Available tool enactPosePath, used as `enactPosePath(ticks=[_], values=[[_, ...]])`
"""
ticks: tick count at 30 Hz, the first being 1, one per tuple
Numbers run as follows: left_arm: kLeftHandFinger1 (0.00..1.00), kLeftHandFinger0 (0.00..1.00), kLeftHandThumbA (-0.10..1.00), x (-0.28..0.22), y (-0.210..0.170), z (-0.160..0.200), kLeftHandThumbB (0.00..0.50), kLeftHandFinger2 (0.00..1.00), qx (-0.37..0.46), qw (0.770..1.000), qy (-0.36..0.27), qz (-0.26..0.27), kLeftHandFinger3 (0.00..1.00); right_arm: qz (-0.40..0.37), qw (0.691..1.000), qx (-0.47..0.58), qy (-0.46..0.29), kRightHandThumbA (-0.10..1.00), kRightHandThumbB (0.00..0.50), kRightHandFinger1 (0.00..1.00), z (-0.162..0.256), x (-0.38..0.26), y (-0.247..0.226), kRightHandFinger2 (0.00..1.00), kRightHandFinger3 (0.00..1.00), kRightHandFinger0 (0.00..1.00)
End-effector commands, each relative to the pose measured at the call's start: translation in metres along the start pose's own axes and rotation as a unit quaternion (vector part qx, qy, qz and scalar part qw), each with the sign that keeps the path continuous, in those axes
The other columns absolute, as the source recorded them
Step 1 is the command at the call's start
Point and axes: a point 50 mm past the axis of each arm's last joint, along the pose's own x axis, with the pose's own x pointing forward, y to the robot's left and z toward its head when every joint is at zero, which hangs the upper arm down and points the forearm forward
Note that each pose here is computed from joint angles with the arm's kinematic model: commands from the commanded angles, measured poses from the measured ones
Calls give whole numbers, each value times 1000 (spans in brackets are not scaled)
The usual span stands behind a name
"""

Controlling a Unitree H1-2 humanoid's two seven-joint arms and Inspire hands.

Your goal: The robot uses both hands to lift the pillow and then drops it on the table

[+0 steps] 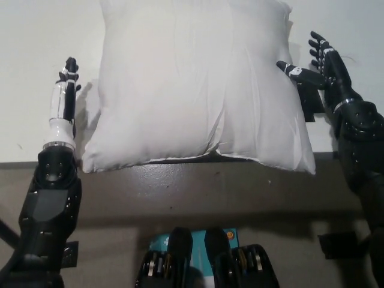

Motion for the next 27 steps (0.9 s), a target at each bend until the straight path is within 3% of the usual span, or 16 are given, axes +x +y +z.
enactPosePath(ticks=[1, 2, 3, 11, 15, 16, 17, 27], values=[[1000, 1000, 1000, 20, -3, 28, 67, 1000, -20, 999, -47, 9, 1000, -13, 999, 1, -36, 1000, 256, 1000, 22, 8, -1, 1000, 1000, 1000], [1000, 1000, 1000, 20, -4, 28, 65, 1000, -22, 999, -45, 8, 1000, -13, 999, 0, -37, 1000, 258, 1000, 22, 8, -1, 1000, 1000, 1000], [1000, 1000, 1000, 21, -14, 31, 105, 1000, -29, 999, -38, 4, 1000, -10, 999, -9, -37, 1000, 252, 1000, 23, 9, 1, 1000, 1000, 1000], [1000, 1000, 1000, 31, -53, 56, 168, 1000, -54, 998, -38, -20, 1000, 12, 998, 20, -54, 1000, 241, 1000, 42, 14, 15, 1000, 1000, 1000], [1000, 1000, 1000, 31, -74, 68, 131, 1000, -77, 996, -44, -33, 1000, 24, 998, 26, -54, 1000, 253, 1000, 48, 14, 25, 1000, 1000, 1000], [1000, 1000, 1000, 31, -92, 77, 145, 1000, -89, 994, -45, -44, 1000, 38, 998, 32, -43, 1000, 315, 1000, 49, 14, 35, 1000, 1000, 1000], [1000, 1000, 1000, 30, -101, 80, 144, 1000, -89, 994, -46, -50, 1000, 41, 998, 28, -40, 1000, 330, 1000, 48, 13, 37, 1000, 1000, 1000], [1000, 1000, 1000, 21, -162, 103, 133, 1000, -110, 988, -41, -97, 1000, 60, 998, 14, -29, 1000, 302, 1000, 36, 11, 59, 1000, 1000, 1000]])
